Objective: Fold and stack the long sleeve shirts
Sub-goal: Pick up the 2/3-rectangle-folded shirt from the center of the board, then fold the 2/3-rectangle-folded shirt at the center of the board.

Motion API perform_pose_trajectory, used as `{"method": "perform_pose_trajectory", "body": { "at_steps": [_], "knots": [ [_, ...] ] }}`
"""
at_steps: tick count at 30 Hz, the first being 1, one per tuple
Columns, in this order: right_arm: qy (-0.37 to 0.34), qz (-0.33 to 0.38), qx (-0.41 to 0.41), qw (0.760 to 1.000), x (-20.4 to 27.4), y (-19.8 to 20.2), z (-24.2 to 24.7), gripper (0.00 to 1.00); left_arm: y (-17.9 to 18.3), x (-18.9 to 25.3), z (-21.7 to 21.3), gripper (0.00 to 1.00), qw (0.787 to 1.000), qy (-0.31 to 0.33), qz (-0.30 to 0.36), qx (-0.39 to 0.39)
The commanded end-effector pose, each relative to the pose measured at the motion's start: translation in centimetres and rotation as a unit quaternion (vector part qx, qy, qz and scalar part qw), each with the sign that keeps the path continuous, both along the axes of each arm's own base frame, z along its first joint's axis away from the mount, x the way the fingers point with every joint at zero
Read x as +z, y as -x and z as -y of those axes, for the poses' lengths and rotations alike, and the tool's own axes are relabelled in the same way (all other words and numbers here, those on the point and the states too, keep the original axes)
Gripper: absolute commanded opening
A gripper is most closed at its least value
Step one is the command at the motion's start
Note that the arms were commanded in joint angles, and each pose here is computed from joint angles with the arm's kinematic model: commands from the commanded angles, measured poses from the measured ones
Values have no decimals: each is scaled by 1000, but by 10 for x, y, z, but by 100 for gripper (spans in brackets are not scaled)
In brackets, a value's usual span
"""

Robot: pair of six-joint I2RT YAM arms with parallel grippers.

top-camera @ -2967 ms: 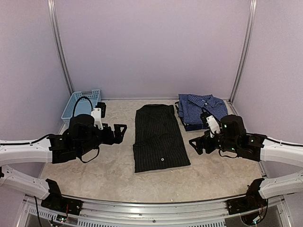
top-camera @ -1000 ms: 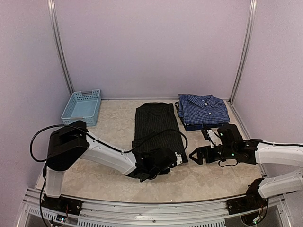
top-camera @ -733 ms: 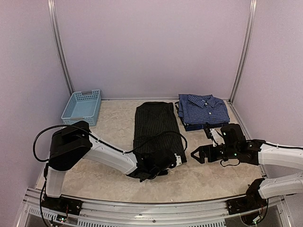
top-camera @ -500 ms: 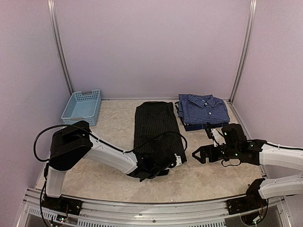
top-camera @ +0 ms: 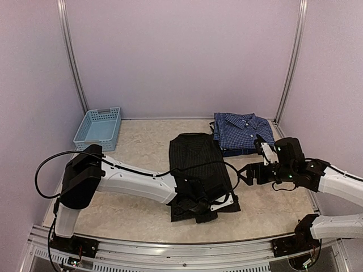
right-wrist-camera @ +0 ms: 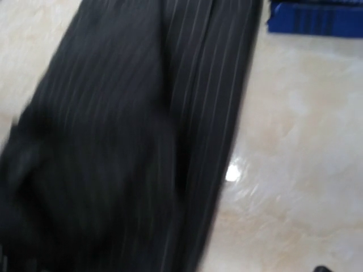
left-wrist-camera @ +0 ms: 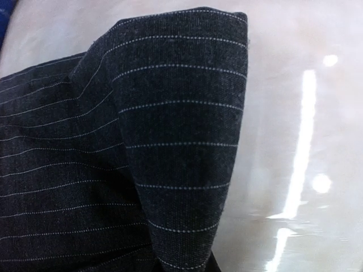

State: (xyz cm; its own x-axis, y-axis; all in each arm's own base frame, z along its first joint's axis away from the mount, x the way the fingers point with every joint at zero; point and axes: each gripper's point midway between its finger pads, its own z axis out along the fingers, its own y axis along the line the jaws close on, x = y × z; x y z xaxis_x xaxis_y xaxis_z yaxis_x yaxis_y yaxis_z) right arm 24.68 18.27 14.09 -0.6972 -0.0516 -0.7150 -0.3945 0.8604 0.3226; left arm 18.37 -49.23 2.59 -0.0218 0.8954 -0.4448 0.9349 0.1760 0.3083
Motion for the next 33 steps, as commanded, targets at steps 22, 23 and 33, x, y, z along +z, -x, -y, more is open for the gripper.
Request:
{"method": "perform_pose_trajectory", "body": {
  "at_steps": [22,23,33],
  "knots": [
    [2,23,-89,996,79,-49,67,96,101,181,45,0,771,196,-598,-93],
    [4,22,-90,996,78,-49,68,95,91,175,46,0,765,197,-608,-83],
    [4,20,-89,996,72,-52,67,95,4,165,58,0,704,240,-666,-59]
  ]
}}
